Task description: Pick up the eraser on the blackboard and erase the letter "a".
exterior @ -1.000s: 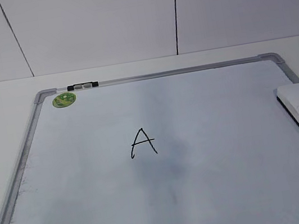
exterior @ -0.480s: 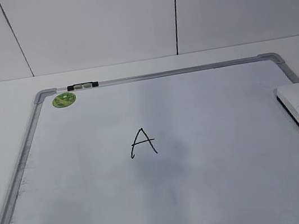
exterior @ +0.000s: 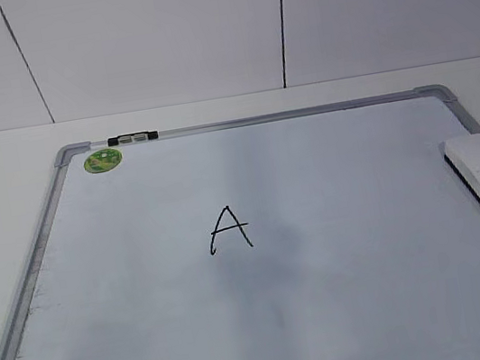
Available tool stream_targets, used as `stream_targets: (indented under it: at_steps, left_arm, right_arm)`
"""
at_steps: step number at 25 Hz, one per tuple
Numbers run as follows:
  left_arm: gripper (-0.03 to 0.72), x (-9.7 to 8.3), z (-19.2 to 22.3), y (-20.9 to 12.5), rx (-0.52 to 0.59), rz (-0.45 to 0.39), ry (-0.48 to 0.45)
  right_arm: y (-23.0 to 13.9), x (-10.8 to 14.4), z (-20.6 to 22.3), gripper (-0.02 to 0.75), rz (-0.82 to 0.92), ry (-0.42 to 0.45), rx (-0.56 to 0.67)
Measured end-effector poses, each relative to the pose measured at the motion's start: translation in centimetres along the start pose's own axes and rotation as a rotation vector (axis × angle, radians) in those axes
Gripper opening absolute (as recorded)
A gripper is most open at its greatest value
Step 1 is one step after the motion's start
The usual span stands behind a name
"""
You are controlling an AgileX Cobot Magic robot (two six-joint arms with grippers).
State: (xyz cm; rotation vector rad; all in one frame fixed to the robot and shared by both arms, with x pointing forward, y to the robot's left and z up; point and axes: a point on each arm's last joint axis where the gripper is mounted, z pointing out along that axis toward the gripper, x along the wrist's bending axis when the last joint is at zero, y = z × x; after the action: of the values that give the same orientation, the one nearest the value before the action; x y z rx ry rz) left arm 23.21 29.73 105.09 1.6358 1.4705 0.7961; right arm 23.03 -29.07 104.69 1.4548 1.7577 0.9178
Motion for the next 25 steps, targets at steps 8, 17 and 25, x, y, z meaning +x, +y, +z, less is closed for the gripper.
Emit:
stream_targets:
  at_steps: [8,17,25]
  left_arm:
    - [0.486,0.00,0.00,0.00,0.000,0.000,0.000]
    - [0.483,0.00,0.00,0.00,0.000,0.000,0.000]
    - [0.475,0.00,0.00,0.00,0.000,0.000,0.000]
  right_arm:
    - [0.00,0.00,0.00,0.592,0.000,0.000,0.000]
    - [0.00,0.00,0.00,0.592,0.000,0.000,0.000]
    - [-0.10,0.03,-0.15,0.592,-0.001,-0.002,-0.012]
